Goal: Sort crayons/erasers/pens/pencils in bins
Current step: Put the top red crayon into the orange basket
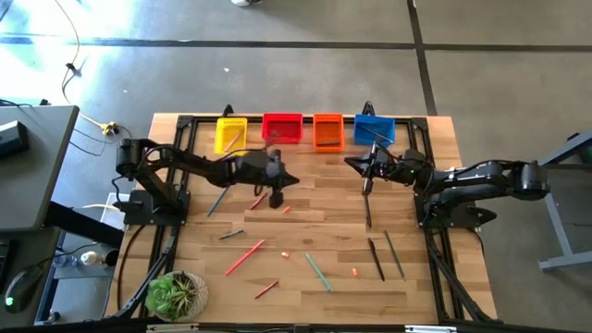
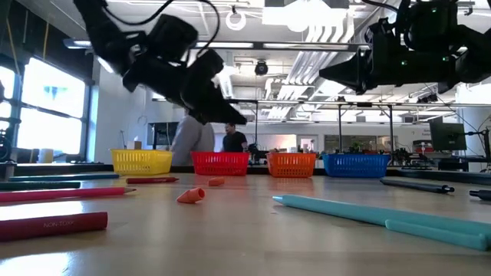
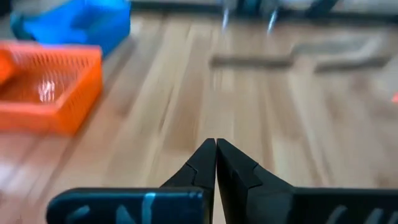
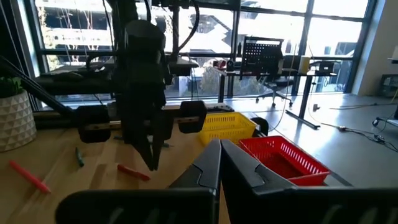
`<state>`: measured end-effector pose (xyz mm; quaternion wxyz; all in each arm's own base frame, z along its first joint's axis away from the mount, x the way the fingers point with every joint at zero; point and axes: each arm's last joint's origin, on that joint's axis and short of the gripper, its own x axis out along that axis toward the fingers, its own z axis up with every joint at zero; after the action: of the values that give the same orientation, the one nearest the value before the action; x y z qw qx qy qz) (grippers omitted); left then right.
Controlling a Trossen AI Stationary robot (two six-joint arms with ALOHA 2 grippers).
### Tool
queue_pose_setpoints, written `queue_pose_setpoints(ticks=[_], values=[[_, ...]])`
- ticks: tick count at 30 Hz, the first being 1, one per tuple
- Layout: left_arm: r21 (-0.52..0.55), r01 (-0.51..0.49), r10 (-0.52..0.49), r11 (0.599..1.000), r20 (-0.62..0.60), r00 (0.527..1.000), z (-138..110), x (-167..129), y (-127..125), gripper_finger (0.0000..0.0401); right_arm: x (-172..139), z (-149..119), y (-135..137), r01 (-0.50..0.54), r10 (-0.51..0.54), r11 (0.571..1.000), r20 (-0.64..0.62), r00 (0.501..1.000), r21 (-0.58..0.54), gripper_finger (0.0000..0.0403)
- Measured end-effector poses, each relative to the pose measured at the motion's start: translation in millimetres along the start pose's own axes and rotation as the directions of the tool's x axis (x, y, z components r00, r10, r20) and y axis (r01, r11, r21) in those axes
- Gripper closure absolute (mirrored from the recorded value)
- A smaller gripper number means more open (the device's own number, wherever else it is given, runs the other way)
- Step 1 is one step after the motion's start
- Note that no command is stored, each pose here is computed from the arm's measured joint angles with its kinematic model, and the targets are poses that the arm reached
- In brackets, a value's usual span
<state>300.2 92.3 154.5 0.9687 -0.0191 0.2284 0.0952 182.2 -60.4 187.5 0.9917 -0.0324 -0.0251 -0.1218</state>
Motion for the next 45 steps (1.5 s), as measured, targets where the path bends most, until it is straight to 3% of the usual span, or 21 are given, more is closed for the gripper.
queue_pose_setpoints(ticks=[6,13,18,25,35,40,45], values=[[0.024,-0.036,0.041,0.999,-0.297,0.954,12.5,4.2,-23.9,0.0398,0.0,-1.9,0.0,0.002,-0.003,0.999,-0.019,1.000,-0.033,0.0402],[-0.067,-0.061,0.010,0.996,-0.592,0.806,11.6,-16.4,-46.5,0.0398,-0.1,-3.6,-0.2,0.007,-0.010,0.998,-0.037,0.999,-0.057,0.0402],[-0.161,-0.182,0.031,0.970,-0.661,0.750,15.1,-38.3,-49.0,0.0398,-0.1,-3.7,-0.7,0.009,-0.013,0.996,-0.039,0.999,-0.084,0.0402],[-0.287,-0.367,0.056,0.885,-0.717,0.695,17.9,-60.3,-39.9,0.0378,-0.9,-9.7,-7.0,0.039,-0.047,0.996,-0.100,0.994,-0.078,0.0402],[-0.341,-0.426,0.035,0.838,-0.746,0.665,8.9,-58.9,-18.9,0.0284,-1.6,-11.9,-10.5,0.053,-0.062,0.996,-0.121,0.991,-0.072,0.0402],[-0.313,-0.428,0.040,0.848,-0.766,0.641,6.7,-61.2,-17.4,0.0245,-2.0,-12.7,-12.1,0.061,-0.069,0.996,-0.127,0.989,-0.072,0.0402],[-0.297,-0.415,0.039,0.860,-0.772,0.634,5.1,-61.6,-22.2,0.0231,-2.0,-13.1,-12.1,0.060,-0.069,0.996,-0.132,0.989,-0.071,0.0402]])
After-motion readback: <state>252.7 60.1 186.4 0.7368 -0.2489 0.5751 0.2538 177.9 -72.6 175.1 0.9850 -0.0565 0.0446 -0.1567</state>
